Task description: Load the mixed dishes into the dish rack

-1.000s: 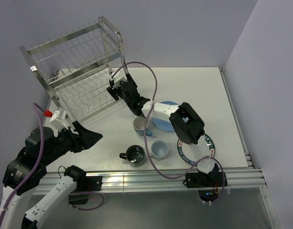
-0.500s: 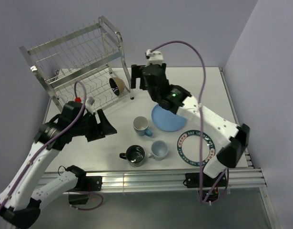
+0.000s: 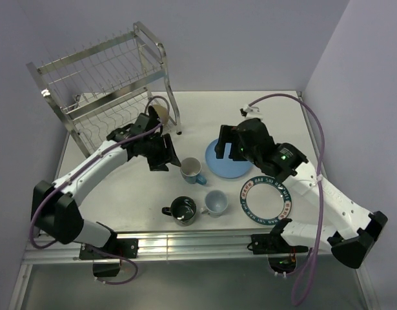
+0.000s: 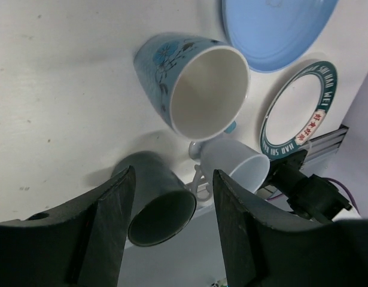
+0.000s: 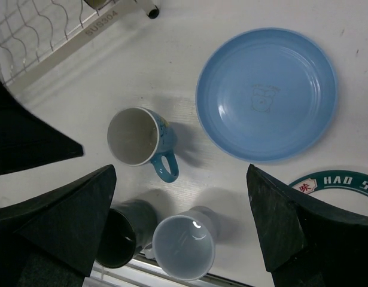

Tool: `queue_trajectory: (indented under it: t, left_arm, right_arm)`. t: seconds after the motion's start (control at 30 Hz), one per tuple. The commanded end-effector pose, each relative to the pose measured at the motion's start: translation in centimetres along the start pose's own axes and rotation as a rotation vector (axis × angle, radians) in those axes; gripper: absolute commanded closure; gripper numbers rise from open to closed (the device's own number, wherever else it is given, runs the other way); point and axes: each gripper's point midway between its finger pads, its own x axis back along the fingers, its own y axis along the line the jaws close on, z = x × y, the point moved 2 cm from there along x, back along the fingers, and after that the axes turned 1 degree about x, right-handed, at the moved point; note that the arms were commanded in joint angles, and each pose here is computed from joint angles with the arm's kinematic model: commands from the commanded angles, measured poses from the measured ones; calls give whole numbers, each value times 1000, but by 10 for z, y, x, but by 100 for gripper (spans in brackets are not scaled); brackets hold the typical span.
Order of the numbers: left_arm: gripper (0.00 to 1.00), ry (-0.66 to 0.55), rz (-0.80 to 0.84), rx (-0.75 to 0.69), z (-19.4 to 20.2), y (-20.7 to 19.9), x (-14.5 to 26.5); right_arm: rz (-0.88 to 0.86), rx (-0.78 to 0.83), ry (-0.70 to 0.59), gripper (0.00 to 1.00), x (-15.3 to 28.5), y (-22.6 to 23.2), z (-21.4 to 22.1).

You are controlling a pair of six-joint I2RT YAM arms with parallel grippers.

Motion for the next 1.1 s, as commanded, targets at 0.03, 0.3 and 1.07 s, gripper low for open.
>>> queue_trajectory:
  t: [0.03,0.3,1.07]
  left_arm:
    - [41,-7,66,-69,-12,-34,-12]
    - [40,28,-60,-82,-21,-26,-52]
    - [100,63,-153,-226,-19,-25,-78]
  right_arm:
    - [-65,-50,-43,3,18,-1,-9]
    - [-32,-66,-64,3,30,-30,-3]
    - [-101,-35,-13,3,26,-24,-21]
